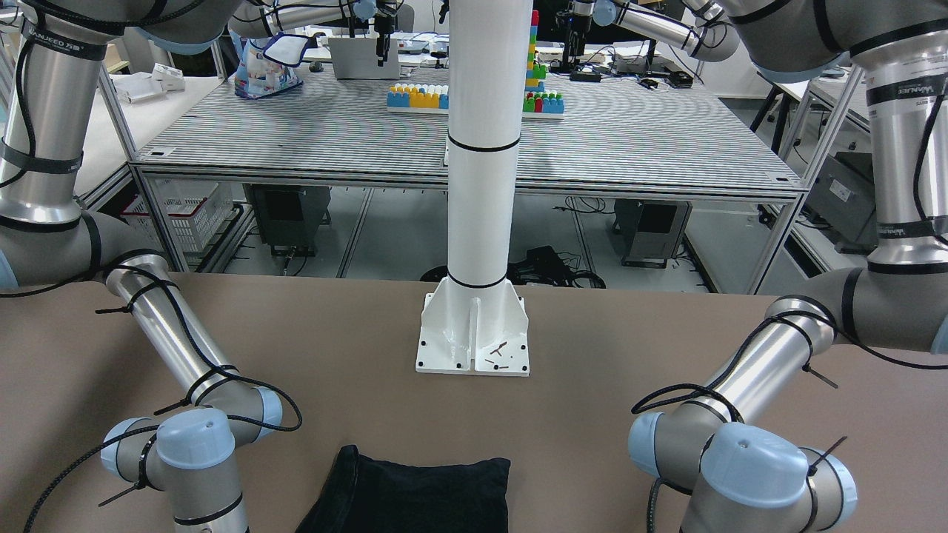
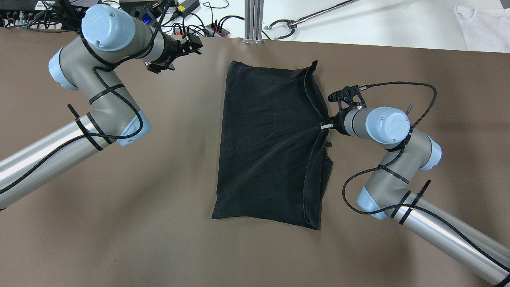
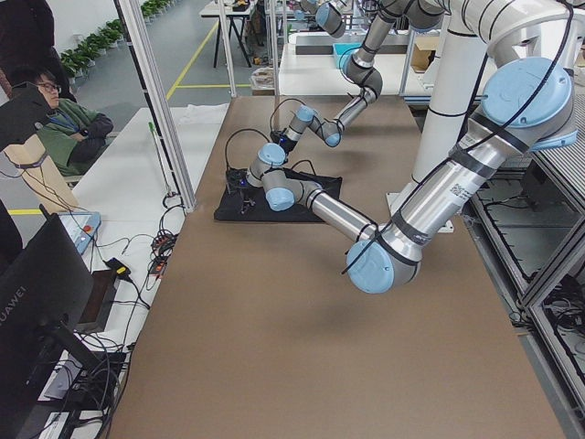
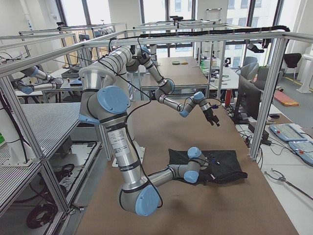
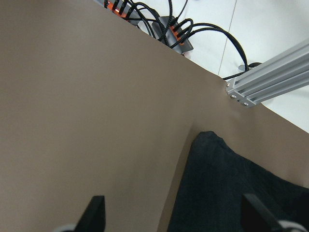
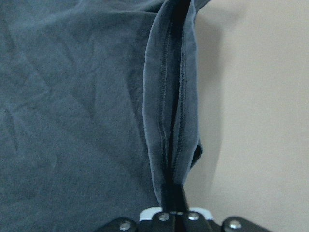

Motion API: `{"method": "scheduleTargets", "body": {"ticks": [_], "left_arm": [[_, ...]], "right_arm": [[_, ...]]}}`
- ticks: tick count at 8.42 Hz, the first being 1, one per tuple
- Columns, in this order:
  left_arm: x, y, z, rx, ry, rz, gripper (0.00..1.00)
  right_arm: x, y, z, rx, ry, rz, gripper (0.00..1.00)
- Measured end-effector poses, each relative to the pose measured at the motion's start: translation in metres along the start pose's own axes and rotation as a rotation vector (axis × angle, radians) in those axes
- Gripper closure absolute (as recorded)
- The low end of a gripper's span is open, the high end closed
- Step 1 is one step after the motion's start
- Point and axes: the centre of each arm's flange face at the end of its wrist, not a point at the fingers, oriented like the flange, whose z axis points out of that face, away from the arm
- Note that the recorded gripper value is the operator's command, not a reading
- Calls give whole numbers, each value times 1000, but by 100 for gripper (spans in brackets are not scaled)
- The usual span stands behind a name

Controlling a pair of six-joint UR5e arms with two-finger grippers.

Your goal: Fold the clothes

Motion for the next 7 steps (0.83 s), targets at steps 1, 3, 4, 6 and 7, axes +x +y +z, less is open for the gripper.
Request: {"method": "scheduleTargets", "body": {"ticks": [1,3,4,6,7], "left_arm": [[-1,-1,1,0,-2,2,0],[1,-1,1,1,-1,4,0],[2,-1,2,1,-2,4,0],[5,-2,3,1,-2,5,0],[8,-2,2,1,-2,5,0]], "right_arm": [[1,0,-1,2,-2,2,6],[-7,-8,-5,15,-14,10,6],[-15,-17,-8,25,-23,42,6],[-30,-34,-6,30,-21,102,6],[-35,-41,2,29,-7,111,6]]}}
